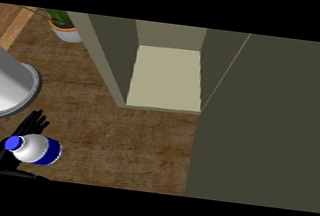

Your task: Pick up the bottled water, place it into the cabinet and close the cabinet

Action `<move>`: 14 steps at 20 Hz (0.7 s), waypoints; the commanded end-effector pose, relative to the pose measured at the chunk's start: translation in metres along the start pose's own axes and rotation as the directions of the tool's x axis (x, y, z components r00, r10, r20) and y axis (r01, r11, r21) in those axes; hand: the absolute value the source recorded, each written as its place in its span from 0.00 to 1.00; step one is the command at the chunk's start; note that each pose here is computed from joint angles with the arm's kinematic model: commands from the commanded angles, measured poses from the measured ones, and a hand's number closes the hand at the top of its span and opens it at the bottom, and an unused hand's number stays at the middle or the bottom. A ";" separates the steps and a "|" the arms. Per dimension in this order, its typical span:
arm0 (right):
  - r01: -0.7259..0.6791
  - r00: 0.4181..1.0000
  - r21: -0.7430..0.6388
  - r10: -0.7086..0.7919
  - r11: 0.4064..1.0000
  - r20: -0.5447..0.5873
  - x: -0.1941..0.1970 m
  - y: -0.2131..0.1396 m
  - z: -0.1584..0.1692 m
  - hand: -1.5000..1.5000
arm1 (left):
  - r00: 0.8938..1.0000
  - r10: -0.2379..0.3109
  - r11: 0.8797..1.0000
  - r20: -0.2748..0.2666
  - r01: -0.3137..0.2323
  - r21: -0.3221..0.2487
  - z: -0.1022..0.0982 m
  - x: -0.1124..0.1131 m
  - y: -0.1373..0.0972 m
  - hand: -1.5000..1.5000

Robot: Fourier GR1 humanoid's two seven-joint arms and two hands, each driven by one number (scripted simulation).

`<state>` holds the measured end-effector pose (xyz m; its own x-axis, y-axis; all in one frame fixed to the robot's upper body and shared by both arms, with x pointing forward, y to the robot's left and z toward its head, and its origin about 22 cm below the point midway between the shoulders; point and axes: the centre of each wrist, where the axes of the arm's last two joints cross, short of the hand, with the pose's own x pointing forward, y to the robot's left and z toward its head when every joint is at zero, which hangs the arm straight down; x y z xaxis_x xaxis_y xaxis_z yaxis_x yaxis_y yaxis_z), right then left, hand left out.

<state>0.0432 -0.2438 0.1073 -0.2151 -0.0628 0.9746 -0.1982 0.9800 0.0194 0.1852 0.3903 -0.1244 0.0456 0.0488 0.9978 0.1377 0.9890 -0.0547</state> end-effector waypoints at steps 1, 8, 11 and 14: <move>0.026 0.999 0.006 -0.026 1.000 0.045 0.029 0.008 -0.001 0.00 | 0.991 0.120 0.988 0.053 -0.114 -0.104 -0.006 -0.009 0.000 0.00; 0.017 0.999 -0.005 -0.017 1.000 0.043 0.021 0.003 0.007 0.00 | 0.980 0.172 0.985 0.096 -0.169 -0.042 -0.002 -0.033 -0.020 1.00; 0.022 0.999 -0.018 -0.021 1.000 0.027 0.027 0.007 0.009 0.00 | 0.971 0.225 0.974 0.083 -0.223 -0.029 -0.014 -0.029 -0.019 1.00; 0.001 0.999 -0.010 -0.001 1.000 0.046 0.019 0.000 0.010 0.00 | 0.962 0.260 0.966 0.086 -0.258 -0.033 -0.017 -0.029 -0.017 1.00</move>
<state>0.0347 -0.2440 0.1038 -0.2145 -0.0636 0.9746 -0.1917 0.9812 0.0219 0.1987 0.3686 -0.1497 0.0602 0.1733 0.9830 0.0987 0.9789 -0.1787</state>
